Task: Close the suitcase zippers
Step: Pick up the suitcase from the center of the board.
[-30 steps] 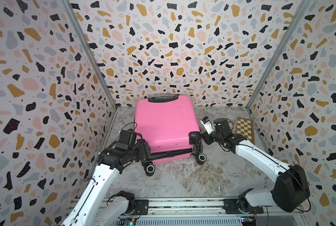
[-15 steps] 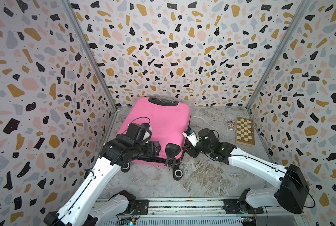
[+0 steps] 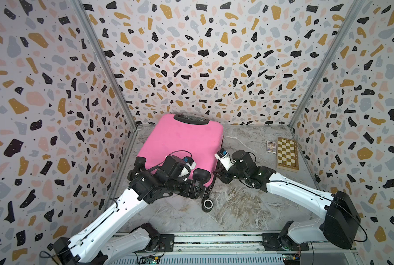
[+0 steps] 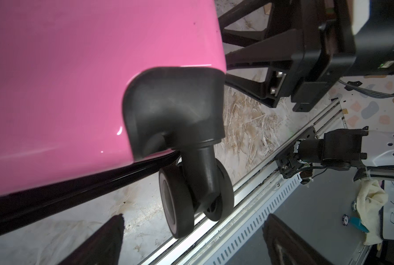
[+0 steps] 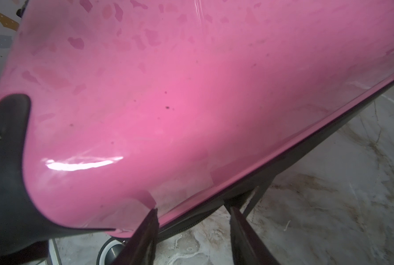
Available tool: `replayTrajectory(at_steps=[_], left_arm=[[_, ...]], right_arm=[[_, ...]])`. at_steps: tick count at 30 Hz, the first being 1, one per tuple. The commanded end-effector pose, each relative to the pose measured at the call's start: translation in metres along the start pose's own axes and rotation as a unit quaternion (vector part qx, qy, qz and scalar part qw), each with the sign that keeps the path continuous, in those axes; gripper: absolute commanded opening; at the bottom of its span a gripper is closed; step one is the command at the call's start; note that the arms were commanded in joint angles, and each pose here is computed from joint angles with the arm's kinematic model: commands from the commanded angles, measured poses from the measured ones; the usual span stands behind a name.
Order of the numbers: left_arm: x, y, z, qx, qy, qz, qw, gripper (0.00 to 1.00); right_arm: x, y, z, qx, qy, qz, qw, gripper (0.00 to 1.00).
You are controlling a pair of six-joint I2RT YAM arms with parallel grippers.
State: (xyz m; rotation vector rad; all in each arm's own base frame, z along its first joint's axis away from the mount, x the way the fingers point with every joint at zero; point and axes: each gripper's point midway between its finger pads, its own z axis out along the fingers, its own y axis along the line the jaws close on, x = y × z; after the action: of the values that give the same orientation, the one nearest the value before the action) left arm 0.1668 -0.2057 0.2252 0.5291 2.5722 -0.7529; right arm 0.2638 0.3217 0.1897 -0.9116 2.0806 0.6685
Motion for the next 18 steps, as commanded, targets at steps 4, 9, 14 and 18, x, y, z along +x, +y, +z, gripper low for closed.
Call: replayTrajectory(at_steps=[4, 9, 14, 18], left_arm=[[0.003, -0.004, 0.025, -0.019, 0.013, 0.005, 1.0, 0.94], [0.007, 0.0, 0.043, -0.048, 0.04, 0.01, 0.998, 0.87], [0.0, 0.002, 0.04, -0.063, 0.027, 0.013, 0.998, 0.57], [-0.006, -0.002, 0.034, -0.059, 0.014, 0.015, 0.998, 0.42]], right_arm=[[-0.009, 0.004, 0.003, -0.007, -0.021, 0.008, 1.0, 0.52], [-0.006, 0.003, -0.002, -0.002, -0.024, 0.007, 1.0, 0.52], [0.006, -0.002, -0.015, 0.014, -0.032, 0.005, 0.999, 0.52], [0.026, -0.004, -0.028, 0.019, -0.041, 0.006, 0.999, 0.52]])
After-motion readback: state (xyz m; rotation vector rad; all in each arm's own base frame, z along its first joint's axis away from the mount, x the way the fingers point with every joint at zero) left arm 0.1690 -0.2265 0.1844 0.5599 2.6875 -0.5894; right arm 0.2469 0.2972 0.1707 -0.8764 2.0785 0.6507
